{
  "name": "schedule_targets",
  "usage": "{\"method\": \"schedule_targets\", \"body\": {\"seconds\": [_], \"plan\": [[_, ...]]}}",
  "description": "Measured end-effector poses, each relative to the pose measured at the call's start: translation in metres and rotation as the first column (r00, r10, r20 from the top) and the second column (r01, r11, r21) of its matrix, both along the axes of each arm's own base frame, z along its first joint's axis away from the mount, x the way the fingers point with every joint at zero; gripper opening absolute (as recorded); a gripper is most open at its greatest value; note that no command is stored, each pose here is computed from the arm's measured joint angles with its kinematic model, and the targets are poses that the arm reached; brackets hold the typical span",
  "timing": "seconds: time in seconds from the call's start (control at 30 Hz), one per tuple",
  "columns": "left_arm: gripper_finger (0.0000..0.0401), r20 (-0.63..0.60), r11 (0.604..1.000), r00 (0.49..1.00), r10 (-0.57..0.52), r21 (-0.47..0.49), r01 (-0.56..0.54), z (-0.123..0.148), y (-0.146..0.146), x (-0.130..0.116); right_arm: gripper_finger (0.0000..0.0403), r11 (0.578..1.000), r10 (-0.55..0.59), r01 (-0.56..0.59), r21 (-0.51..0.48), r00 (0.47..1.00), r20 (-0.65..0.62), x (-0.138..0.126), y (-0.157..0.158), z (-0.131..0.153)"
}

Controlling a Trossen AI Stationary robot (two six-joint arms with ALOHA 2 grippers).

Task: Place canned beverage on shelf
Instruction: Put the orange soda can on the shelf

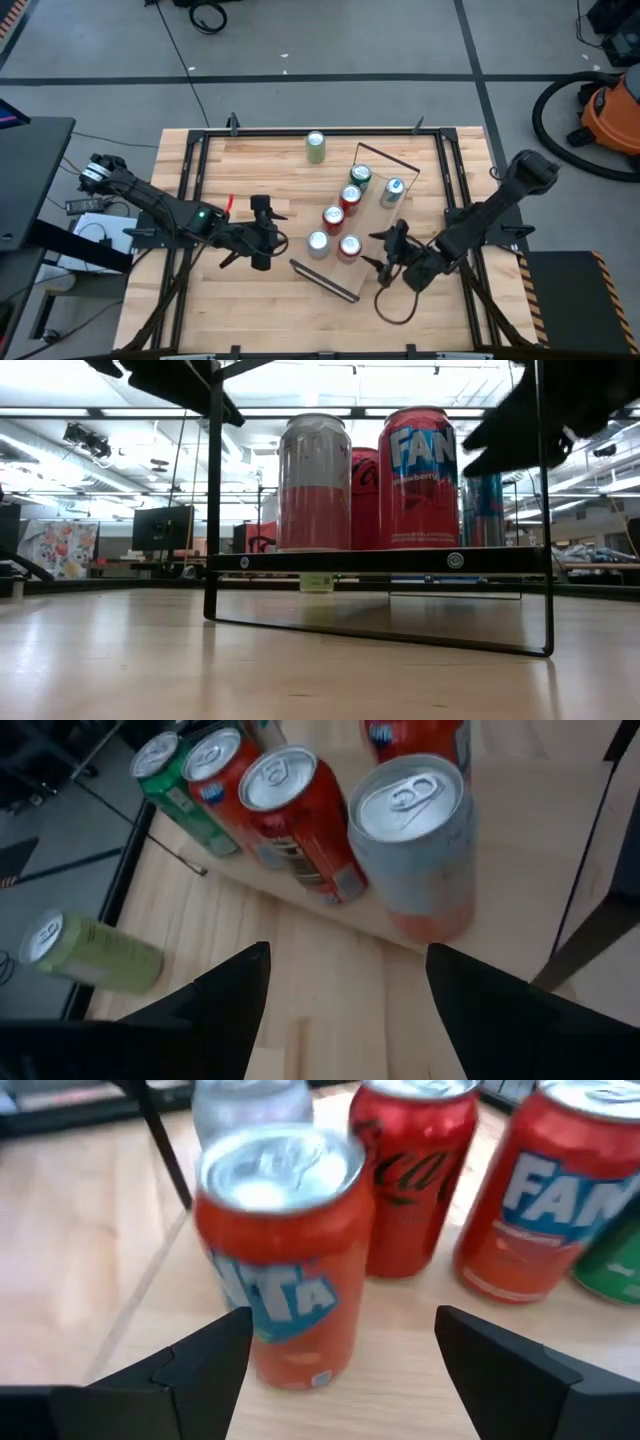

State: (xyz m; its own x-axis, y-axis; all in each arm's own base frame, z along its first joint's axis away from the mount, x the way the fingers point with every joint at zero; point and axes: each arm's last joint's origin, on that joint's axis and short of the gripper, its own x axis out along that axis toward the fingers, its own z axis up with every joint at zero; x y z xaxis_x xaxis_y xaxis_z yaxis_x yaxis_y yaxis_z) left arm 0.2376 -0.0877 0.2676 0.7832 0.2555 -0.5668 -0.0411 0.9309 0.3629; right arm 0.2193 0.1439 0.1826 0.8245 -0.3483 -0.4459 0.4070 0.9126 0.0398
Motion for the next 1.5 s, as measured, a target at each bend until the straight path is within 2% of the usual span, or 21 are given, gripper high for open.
{"method": "schedule_targets", "body": {"seconds": [0.1,0.17,0.33,0.47,0.77,0.97,1.17,1.5], "plan": [[0.0279,-0.010,1.000,1.000,-0.005,0.011,0.006,-0.001,0.000,0.000,0.0325,0.997,0.004,-0.005,0.077,1.000,0.016,-0.003,-0.004,0.024],[0.0279,-0.012,0.999,1.000,-0.017,0.028,0.018,-0.001,0.001,0.000,0.0325,0.996,0.010,-0.010,0.092,1.000,-0.001,0.001,-0.005,0.040],[0.0279,0.018,0.995,0.995,-0.102,0.014,0.102,-0.002,-0.002,0.004,0.0323,1.000,-0.006,0.009,0.029,0.994,-0.107,0.016,-0.004,0.068],[0.0279,0.043,0.987,0.987,-0.157,0.025,0.156,-0.021,-0.002,0.003,0.0322,1.000,-0.002,0.002,-0.001,0.988,-0.154,0.033,0.003,0.082],[0.0279,0.172,0.991,0.976,-0.130,-0.012,0.134,-0.021,0.009,-0.014,0.0322,0.993,0.048,-0.071,-0.093,0.973,-0.227,0.067,0.013,0.087],[0.0279,0.237,0.994,0.968,-0.079,-0.054,0.094,-0.016,0.016,-0.025,0.0322,0.993,-0.003,-0.025,-0.117,0.974,-0.228,0.083,0.009,0.082],[0.0279,0.271,0.992,0.962,-0.026,-0.112,0.059,-0.014,0.020,-0.025,0.0322,0.995,-0.033,0.010,-0.097,0.971,-0.238,0.086,0.005,0.077],[0.0279,0.262,0.991,0.965,-0.019,-0.122,0.052,-0.016,0.020,-0.025,0.0322,0.999,-0.033,0.019,-0.050,0.952,-0.304,0.083,0.002,0.071]]}}
